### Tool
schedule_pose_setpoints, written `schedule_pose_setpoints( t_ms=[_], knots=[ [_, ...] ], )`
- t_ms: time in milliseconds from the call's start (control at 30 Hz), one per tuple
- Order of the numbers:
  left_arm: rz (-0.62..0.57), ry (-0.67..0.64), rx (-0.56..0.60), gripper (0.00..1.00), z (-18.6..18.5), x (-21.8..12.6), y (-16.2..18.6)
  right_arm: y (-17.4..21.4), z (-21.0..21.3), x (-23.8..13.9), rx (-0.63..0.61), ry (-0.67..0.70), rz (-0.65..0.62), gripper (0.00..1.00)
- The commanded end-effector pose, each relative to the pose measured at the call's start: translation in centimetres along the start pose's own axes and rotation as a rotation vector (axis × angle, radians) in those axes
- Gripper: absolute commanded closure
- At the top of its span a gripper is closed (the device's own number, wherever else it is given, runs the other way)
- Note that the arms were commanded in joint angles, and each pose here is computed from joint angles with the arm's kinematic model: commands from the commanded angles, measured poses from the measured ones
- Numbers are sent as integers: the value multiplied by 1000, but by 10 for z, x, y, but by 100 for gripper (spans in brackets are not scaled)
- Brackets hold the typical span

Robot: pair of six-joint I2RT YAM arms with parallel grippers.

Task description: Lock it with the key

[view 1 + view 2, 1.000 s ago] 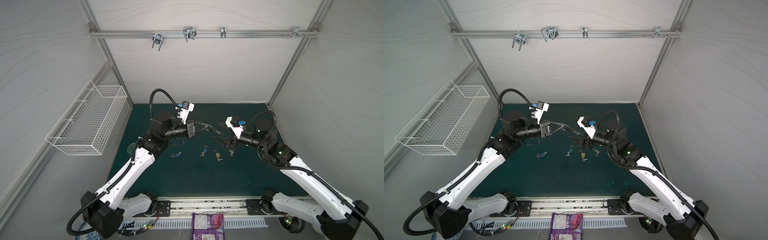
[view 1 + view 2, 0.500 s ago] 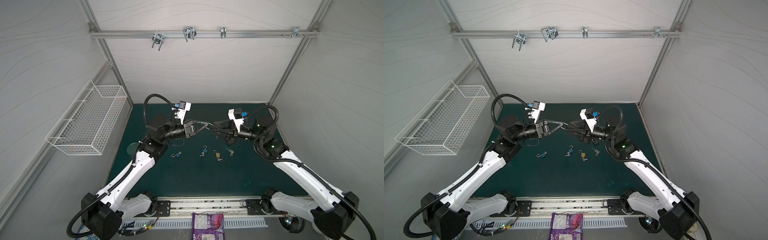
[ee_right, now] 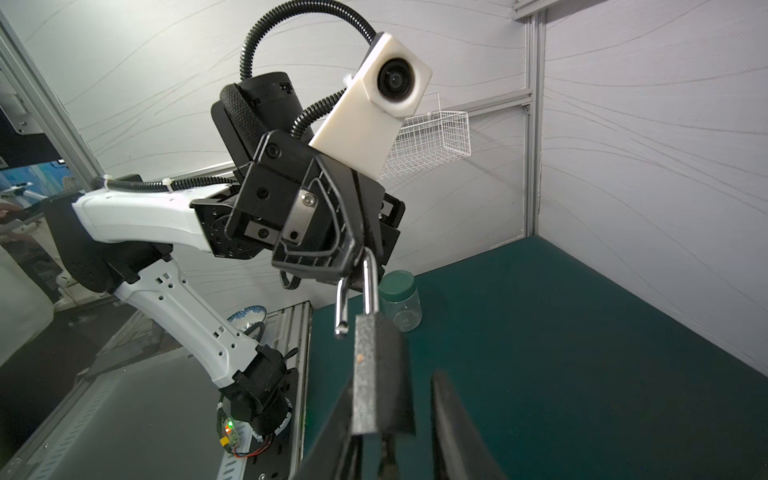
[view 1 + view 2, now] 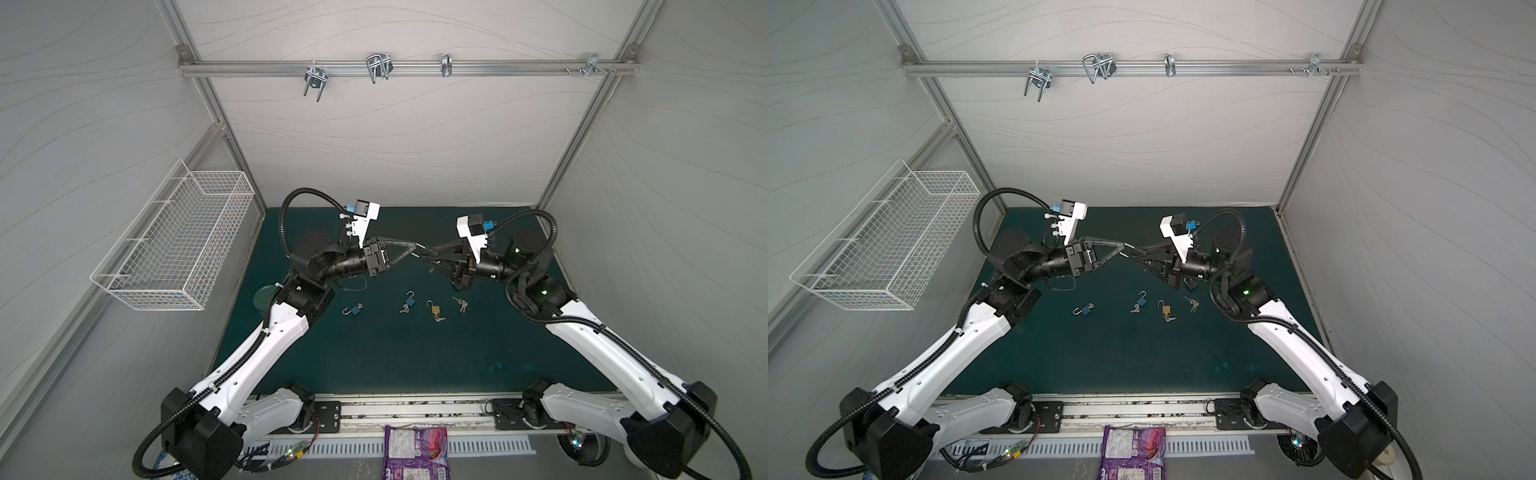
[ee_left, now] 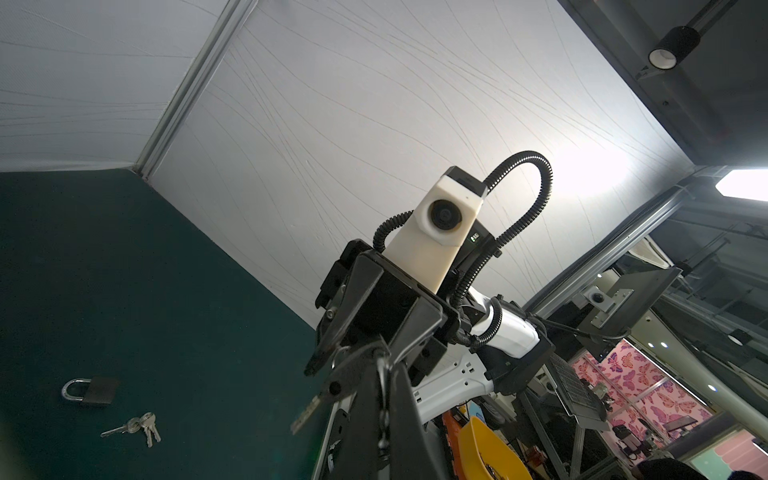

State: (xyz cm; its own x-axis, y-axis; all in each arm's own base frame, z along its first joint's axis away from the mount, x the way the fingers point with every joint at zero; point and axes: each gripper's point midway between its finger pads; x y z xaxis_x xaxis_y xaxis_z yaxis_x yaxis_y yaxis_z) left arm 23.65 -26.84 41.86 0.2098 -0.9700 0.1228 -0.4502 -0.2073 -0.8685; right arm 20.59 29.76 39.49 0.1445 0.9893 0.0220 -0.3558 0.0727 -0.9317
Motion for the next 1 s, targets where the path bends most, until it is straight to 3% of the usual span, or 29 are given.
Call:
schedule_pose_setpoints(
  t_ms=[0, 200, 667, 967],
  knots=[
    [-37, 58, 67, 100, -17, -1, -17, -17, 14, -1, -37, -45, -38, 60],
    [-45, 43, 71, 100, -16, -2, -18, -22, 20, -2, -46, -52, -53, 62],
    [-56, 35, 89, 100, -15, -7, -23, -25, 32, -4, 12, -95, -44, 100],
    [-15, 74, 234, 100, -38, -13, -26, -33, 57, -1, 290, -247, 64, 100]
  ],
)
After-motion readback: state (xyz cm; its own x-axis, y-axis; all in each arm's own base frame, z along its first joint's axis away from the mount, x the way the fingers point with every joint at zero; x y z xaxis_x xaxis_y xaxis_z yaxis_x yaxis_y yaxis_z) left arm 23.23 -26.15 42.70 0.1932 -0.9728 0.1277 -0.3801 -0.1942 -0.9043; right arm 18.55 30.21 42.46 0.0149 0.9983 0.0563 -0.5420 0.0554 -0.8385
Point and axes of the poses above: each gripper's point midway between its finger pads, its own x axis out along the fingers, its own z axis along the line the jaws close on, y = z × x, and after that the axes turned 13 degrees about x, right-handed
